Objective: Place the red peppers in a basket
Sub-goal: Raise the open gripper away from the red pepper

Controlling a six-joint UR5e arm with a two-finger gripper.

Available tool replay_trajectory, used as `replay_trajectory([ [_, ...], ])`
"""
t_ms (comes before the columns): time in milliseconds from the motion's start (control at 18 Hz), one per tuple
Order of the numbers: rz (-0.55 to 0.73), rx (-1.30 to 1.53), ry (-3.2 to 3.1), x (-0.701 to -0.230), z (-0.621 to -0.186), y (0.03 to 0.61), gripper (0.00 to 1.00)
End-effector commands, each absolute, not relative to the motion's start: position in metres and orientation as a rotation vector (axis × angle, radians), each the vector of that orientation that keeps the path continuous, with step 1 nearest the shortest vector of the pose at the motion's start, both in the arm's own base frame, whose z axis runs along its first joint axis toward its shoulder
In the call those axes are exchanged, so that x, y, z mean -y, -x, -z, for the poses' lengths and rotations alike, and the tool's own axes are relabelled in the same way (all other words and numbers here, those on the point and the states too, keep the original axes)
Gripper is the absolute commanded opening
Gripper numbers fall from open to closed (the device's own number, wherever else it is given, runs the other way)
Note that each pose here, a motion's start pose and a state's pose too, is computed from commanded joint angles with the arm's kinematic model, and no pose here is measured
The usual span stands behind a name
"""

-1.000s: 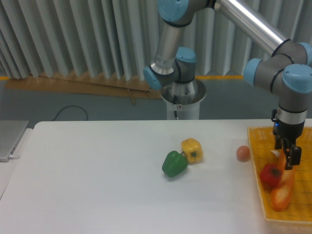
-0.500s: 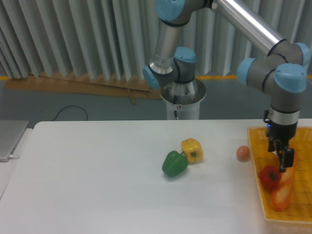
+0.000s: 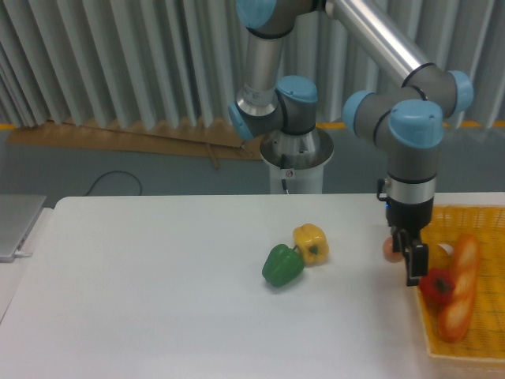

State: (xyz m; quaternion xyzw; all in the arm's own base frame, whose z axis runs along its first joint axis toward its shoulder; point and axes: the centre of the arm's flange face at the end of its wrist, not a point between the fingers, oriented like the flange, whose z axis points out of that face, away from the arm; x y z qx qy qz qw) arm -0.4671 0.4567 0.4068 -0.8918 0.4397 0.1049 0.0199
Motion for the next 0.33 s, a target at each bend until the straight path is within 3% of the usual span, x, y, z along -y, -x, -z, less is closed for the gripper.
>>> replay_trajectory([
  [333,-0.283,-1.354,2.781,-0.465,-0.415,0.444,1.0],
])
